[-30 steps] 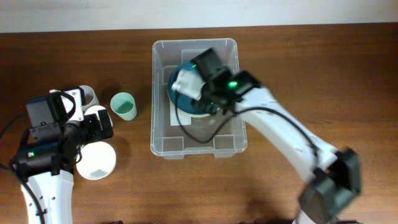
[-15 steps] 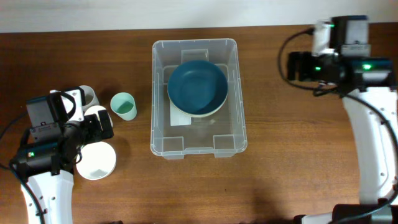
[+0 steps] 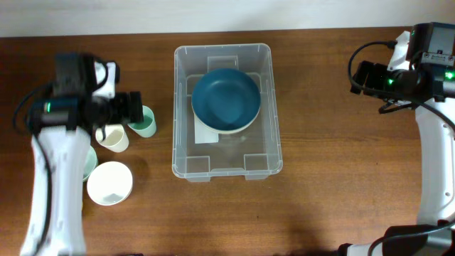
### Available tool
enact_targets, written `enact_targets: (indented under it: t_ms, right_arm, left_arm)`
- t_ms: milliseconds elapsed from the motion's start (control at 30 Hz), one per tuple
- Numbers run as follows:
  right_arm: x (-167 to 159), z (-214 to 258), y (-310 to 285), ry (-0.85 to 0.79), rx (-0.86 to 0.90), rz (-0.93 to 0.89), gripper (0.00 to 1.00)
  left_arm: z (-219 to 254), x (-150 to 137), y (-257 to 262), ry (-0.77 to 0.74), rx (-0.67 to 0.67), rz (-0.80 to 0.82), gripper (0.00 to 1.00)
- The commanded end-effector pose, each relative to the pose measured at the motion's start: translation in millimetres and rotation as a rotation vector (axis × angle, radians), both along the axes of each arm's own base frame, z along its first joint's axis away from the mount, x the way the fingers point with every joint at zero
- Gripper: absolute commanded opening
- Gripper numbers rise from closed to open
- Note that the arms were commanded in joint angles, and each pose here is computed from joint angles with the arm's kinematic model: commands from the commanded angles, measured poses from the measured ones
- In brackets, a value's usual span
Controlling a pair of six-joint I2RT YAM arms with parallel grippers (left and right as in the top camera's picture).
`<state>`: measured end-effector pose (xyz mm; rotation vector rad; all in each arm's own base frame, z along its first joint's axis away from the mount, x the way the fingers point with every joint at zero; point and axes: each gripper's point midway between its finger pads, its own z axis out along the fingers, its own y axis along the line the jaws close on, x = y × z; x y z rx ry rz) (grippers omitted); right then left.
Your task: Pack container
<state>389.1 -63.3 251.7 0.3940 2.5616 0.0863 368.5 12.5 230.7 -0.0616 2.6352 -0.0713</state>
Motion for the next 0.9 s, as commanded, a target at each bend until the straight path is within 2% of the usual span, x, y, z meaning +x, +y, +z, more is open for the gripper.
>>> enact_targets:
  t_ms: [0, 333, 533, 700, 867]
  right_arm:
    - [1.4, -3.4, 3.5, 0.007, 0.02, 0.003, 0.99]
    - [1.3, -3.8, 3.5, 0.008, 0.02, 0.003, 0.99]
    - [1.3, -3.8, 3.5, 0.008, 0.02, 0.004, 0.99]
    - [1.4, -3.7, 3.5, 0.007, 0.02, 0.004, 0.99]
    - [1.3, -3.8, 3.5, 0.008, 0.02, 0.004, 0.99]
  left_arm:
    - [-34.0, 23.9, -10.4, 0.113, -0.062, -0.021, 0.91]
    - [-111.0, 47.3, -48.6, 0.264, -0.066, -0.112, 0.91]
    - [-154.8, 45.1, -44.2, 0.376, -0.045, -0.099, 0.91]
    - [-173.0, 43.4, -41.9, 0.42, -0.033, -0.094, 0.9]
    - [-174.8, 43.5, -30.6, 0.425, 0.031, -0.076, 0.63]
